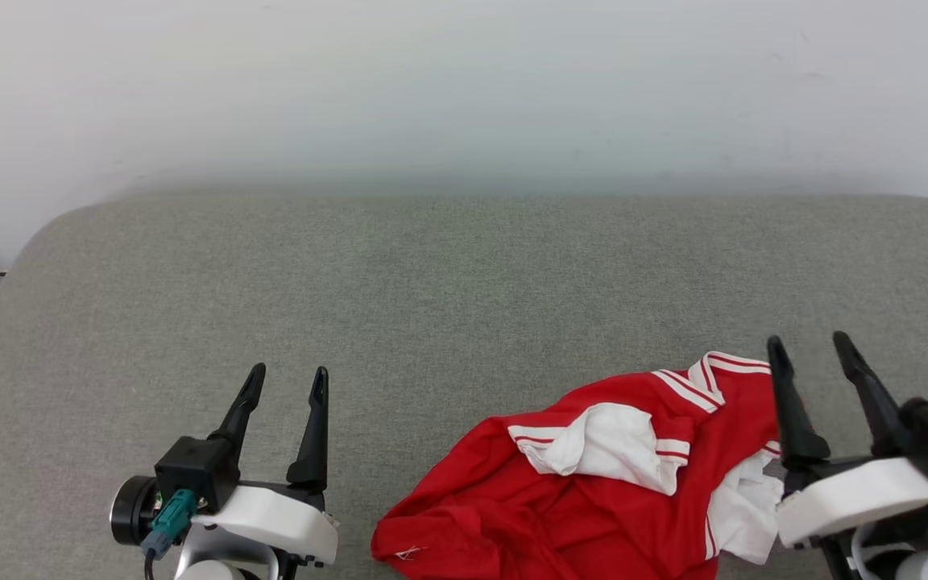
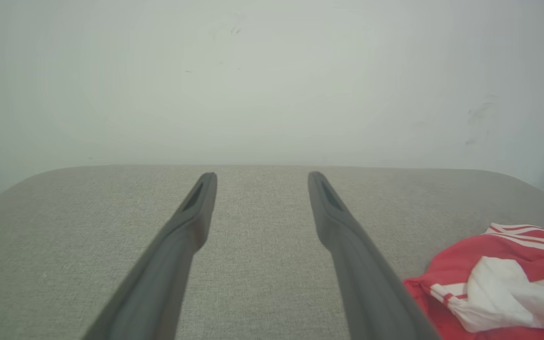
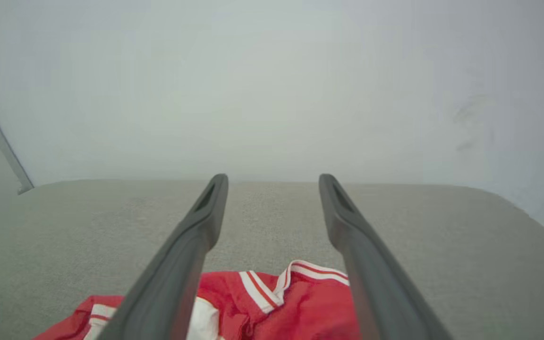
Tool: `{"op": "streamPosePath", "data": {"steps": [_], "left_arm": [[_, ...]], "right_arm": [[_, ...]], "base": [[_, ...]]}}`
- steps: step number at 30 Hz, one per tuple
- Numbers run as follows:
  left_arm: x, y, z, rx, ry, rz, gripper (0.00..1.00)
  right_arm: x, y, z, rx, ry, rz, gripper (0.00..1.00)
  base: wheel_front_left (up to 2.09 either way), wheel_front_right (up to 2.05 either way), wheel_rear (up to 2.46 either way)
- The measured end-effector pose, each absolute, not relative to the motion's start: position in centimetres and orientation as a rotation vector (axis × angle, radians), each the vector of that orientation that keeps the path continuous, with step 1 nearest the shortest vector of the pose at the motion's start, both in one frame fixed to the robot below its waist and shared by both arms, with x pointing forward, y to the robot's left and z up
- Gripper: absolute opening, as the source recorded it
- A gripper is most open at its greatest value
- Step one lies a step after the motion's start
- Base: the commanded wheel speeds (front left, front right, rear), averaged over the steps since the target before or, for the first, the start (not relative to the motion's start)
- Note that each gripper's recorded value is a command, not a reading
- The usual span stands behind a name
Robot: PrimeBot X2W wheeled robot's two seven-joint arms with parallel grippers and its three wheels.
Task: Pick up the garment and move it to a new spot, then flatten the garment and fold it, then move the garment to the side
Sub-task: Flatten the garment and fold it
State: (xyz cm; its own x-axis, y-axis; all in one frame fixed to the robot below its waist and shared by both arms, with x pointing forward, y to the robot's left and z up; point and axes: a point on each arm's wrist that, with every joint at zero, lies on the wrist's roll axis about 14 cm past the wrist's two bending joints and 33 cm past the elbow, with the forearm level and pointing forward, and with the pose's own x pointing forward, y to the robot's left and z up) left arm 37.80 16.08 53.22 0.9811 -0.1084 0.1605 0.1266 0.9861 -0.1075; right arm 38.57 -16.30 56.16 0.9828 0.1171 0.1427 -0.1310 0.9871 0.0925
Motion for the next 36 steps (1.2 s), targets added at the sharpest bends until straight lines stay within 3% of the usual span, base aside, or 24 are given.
{"op": "streamPosePath", "data": {"steps": [7, 16, 23, 33, 34, 35, 36], "left_arm": [[38.2, 13.9, 52.5, -0.08, -0.115, -0.198, 1.0], [40.2, 4.7, 52.1, -0.011, 0.04, -0.501, 1.0], [38.5, -1.8, 48.6, 0.061, 0.289, -0.78, 1.0], [36.1, -2.6, 42.3, 0.321, 0.58, -0.988, 1.0], [36.2, -2.4, 42.0, 0.338, 0.589, -0.994, 0.89], [36.4, -2.4, 41.8, 0.354, 0.595, -1.001, 0.47], [36.4, -2.3, 41.6, 0.374, 0.602, -1.01, 0.24]], "right_arm": [[35.8, -20.6, 55.2, 0.069, -0.08, -0.001, 1.0], [34.4, -21.8, 53.9, 0.042, 0.004, -0.041, 1.0], [34.2, -22.1, 52.6, 0.042, 0.061, -0.055, 1.0], [34.8, -22.4, 50.9, 0.06, 0.116, -0.068, 1.0], [34.9, -22.5, 50.8, 0.06, 0.119, -0.069, 1.0], [35.0, -22.5, 50.7, 0.065, 0.119, -0.07, 1.0], [35.0, -22.5, 50.6, 0.068, 0.122, -0.071, 1.0]], "base": [[0.0, 0.0, 0.0], [0.0, 0.0, 0.0], [0.0, 0.0, 0.0], [0.0, 0.0, 0.0], [0.0, 0.0, 0.0], [0.0, 0.0, 0.0], [0.0, 0.0, 0.0]]}}
